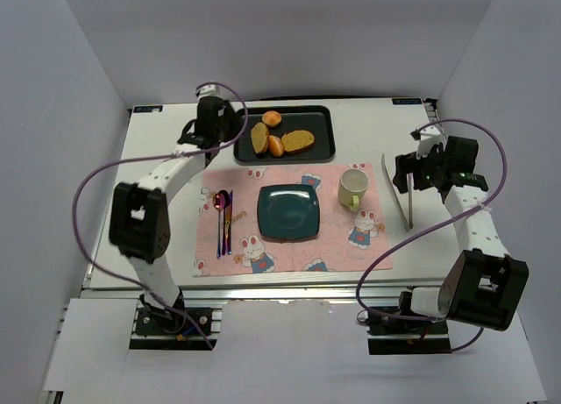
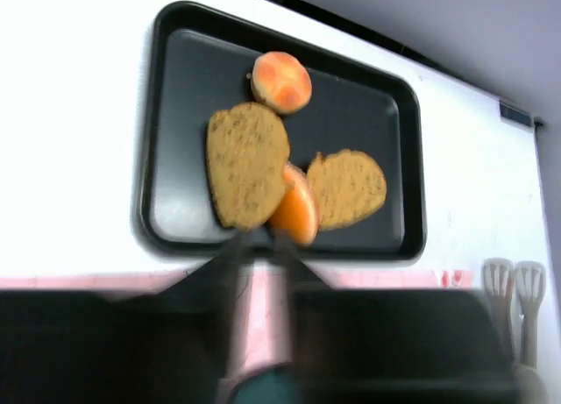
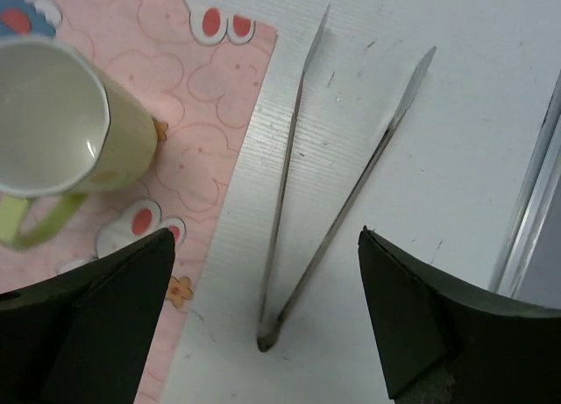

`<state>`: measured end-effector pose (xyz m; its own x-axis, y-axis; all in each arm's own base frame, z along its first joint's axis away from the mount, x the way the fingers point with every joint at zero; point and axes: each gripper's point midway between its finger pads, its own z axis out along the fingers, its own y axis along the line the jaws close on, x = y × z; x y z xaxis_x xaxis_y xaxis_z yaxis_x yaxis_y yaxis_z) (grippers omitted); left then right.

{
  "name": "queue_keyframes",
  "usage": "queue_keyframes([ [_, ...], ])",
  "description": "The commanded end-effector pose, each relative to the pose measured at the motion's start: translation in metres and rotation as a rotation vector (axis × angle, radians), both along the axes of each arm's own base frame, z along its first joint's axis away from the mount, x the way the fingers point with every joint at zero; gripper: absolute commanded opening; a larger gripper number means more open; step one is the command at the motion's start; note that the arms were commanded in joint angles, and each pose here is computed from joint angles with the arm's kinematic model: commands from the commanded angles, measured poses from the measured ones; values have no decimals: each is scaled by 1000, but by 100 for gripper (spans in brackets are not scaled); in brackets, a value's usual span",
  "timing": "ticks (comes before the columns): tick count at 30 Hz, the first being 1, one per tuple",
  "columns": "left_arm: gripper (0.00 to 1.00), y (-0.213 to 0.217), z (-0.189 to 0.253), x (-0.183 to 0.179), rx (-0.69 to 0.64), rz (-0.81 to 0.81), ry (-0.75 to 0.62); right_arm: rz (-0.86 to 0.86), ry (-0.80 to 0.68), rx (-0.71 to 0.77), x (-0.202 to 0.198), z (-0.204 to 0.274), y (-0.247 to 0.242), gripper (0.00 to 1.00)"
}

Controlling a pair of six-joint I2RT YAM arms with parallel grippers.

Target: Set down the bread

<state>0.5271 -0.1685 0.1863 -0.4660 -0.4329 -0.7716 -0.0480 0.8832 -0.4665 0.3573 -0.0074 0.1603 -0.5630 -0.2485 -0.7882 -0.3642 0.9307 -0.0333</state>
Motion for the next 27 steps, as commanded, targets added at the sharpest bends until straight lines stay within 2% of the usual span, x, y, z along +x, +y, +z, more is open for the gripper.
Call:
queue_keyframes([
  [1,14,15,35,-41,-2,-12,-89,272,7,-101,-21,-12,10,87],
  [2,3,21,51,-55,-5,-8,-122,275,14,-98,-23,-17,11,75],
  [3,0,26,48,-66,8,3,-119,266,38,-89,-26,-26,11,65],
  [4,0,34,23,-83,31,6,-72,262,49,-88,-28,-30,10,53],
  [5,0,40,36,-98,30,8,-102,252,42,-90,-25,-31,9,18],
  [6,0,45,31,-108,38,19,-97,213,62,-73,-27,-37,7,8],
  [7,1,50,26,-117,47,28,-86,164,69,-93,-25,-41,0,7],
  [8,24,56,0,-134,65,31,-30,145,72,-95,-25,-43,-2,13],
  [10,47,64,-1,-154,52,53,-35,48,92,-115,-21,-52,-13,39],
  [11,56,69,-25,-169,58,57,8,29,99,-124,-19,-54,-14,59],
  [12,65,71,-30,-177,49,63,14,1,105,-139,-16,-59,-19,73],
  [13,66,72,-29,-185,21,78,2,-55,125,-172,-16,-64,-25,85],
  [14,67,76,-45,-200,-5,97,24,-110,142,-217,-14,-75,-34,89],
  [21,68,84,-57,-213,-34,143,27,-231,218,-243,-1,-103,-47,89],
  [27,68,83,-58,-213,-13,129,43,-258,312,-174,10,-128,-40,81],
])
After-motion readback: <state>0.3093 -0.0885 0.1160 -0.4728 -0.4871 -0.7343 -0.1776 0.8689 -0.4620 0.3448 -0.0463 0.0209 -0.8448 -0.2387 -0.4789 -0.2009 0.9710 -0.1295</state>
